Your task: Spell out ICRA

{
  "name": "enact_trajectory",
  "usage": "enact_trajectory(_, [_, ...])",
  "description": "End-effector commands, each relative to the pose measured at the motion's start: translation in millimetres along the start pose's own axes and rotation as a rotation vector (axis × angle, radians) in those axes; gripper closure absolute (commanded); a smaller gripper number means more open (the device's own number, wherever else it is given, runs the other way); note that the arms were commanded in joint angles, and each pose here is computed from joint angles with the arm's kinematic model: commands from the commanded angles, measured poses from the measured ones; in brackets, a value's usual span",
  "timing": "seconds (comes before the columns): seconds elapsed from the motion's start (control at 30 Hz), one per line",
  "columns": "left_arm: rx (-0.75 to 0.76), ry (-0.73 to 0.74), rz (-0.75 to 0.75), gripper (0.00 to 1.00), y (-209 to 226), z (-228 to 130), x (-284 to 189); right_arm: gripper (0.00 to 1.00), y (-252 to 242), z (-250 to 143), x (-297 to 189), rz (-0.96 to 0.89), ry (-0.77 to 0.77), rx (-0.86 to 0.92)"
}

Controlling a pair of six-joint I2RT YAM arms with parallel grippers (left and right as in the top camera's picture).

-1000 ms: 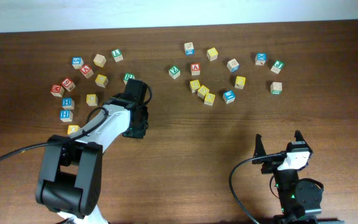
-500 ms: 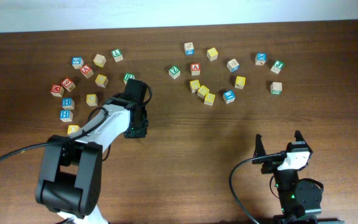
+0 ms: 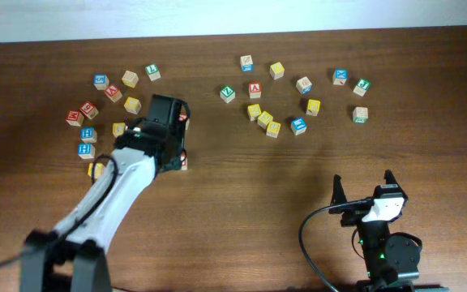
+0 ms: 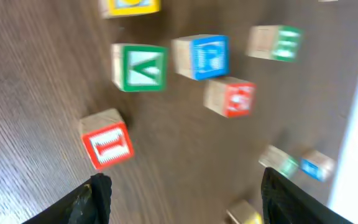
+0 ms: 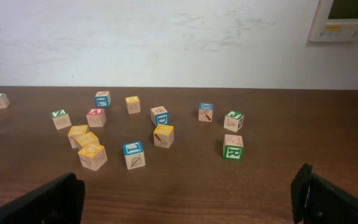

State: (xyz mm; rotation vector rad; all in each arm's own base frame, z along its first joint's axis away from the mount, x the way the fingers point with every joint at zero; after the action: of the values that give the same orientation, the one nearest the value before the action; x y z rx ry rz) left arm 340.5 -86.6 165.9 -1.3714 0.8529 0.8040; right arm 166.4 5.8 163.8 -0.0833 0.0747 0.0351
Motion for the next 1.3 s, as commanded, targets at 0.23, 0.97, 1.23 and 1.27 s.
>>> enact_trajectory(0.23, [1.164, -0.178, -0.23, 0.18, -7.6, 21.0, -112.3, 0.02, -1.4, -3.0, 0.2, -0.011, 0.01, 0.0])
enact_trajectory(0.97, [1.422, 0.253, -0.17, 0.01, -39.5, 65.8, -109.7, 0.02, -1.4, -3.0, 0.2, -0.011, 0.01, 0.0])
enact_trajectory(1.23, [1.308, 0.161, 0.085, 0.05, -43.2, 86.9, -45.8, 0.02, -1.4, -2.9, 0.2, -0.011, 0.01, 0.0])
enact_trajectory(1.27, [1.305, 0.184, 0.111, 0.09, -40.9, 86.9, -34.5, 0.02, -1.5, -3.0, 0.2, -0.012, 0.01, 0.0])
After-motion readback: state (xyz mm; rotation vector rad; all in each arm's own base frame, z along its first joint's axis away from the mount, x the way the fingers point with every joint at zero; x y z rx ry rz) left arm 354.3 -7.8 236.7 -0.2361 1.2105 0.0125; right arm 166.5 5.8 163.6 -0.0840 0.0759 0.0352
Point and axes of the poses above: each gripper's point midway between its finger pads, its own x axis out along the fingers, its own y axis along the line the jaws close on, z = x × y, the point moved 8 cm from there along -x, back along the fingers, and after that the axes turned 6 degrees about -x, right-handed, at the moved point
